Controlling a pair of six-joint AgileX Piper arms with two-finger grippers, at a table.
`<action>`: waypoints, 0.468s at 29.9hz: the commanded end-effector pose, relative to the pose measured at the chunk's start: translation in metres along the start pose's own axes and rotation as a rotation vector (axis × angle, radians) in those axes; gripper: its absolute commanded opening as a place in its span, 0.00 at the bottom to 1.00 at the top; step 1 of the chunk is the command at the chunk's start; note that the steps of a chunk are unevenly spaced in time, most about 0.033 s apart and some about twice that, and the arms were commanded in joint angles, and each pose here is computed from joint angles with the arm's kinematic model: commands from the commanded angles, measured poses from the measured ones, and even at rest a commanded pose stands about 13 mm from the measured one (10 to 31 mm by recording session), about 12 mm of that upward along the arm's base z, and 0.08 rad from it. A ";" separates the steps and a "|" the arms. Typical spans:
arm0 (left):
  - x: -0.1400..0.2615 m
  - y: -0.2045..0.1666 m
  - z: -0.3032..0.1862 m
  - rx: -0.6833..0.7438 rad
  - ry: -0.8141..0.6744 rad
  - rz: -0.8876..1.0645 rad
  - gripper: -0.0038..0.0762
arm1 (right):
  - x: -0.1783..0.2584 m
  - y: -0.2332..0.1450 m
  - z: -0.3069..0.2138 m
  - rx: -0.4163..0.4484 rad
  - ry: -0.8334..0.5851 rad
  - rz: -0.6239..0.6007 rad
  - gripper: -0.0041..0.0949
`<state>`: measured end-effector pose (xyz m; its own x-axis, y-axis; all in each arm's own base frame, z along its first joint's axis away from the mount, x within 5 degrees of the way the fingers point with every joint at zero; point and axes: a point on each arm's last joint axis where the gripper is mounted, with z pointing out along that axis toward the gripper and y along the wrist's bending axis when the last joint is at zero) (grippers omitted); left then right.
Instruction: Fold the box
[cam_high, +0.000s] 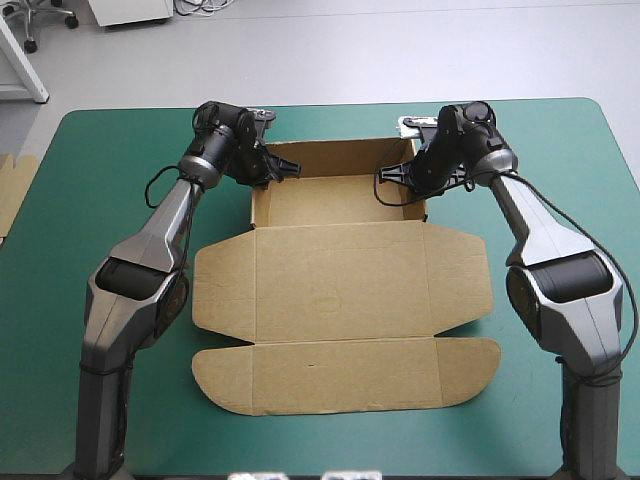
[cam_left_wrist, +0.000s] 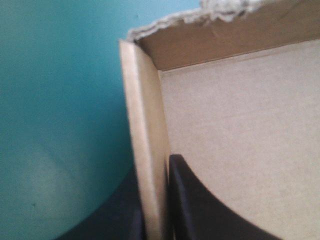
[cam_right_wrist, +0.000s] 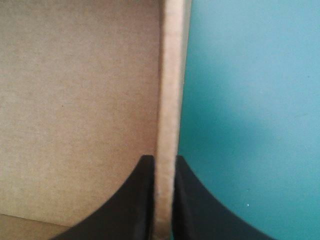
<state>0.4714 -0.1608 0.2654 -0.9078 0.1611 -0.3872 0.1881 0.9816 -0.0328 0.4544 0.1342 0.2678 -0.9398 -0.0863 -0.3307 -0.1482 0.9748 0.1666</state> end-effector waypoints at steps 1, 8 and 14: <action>-0.007 -0.003 -0.042 0.006 -0.087 0.037 0.30 | -0.011 -0.001 -0.049 0.004 -0.146 -0.033 0.28; -0.004 -0.004 -0.048 0.021 -0.068 0.025 0.72 | -0.012 -0.001 -0.061 0.009 -0.165 -0.032 0.54; -0.007 -0.008 -0.082 0.047 -0.172 0.015 0.72 | -0.010 -0.001 -0.085 0.034 -0.220 -0.046 0.55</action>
<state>0.4677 -0.1612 0.2789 -0.8944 0.1775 -0.4106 0.2102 0.9770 -0.0355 0.4524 0.1285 0.2927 -0.9148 -0.1032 -0.3905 -0.1643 0.9783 0.1262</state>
